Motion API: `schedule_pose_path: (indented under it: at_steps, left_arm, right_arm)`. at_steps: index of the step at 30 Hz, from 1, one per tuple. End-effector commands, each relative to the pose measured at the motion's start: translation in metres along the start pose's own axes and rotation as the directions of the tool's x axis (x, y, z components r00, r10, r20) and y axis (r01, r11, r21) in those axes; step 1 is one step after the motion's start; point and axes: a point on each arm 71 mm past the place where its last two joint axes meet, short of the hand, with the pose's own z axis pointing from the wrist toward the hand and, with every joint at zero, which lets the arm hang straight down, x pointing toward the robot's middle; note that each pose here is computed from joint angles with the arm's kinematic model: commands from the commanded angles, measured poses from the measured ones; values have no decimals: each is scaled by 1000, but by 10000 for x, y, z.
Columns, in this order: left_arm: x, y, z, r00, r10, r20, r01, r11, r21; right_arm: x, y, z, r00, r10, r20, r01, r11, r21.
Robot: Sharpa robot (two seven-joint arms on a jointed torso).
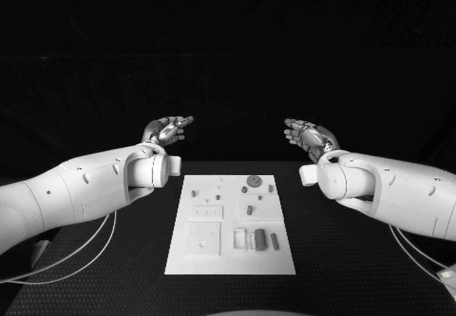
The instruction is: Assemble the parts on the task board
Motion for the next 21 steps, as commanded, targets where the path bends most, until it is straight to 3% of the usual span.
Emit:
schedule_pose_path:
  at_steps: [1, 5, 10, 11, 14, 21]
  left_arm:
    - [17, 3, 87, 997, -11, -80, 2, 994, -107]
    - [-37, -58, 170, 997, 2, -77, -11, 992, -122]
    - [-43, -65, 179, 997, 4, -76, -13, 992, -123]
    - [4, -35, 171, 993, -8, -116, -8, 991, -136]
    - [4, -20, 166, 991, -7, -130, -10, 991, -135]
    - [8, 26, 126, 984, -2, -176, -23, 990, -139]
  right_arm:
    - [56, -8, 61, 982, 24, -185, -3, 994, 111]
    - [-15, 55, 137, 974, 9, -225, 23, 990, 140]
    - [-46, 84, 167, 971, 2, -241, 36, 988, 153]
    - [-195, 118, 327, 914, -350, -206, 363, 932, 26]
    - [-197, 129, 365, 882, -426, -204, 434, 901, -4]
    - [-160, 154, 471, 759, -620, -201, 617, 782, -86]
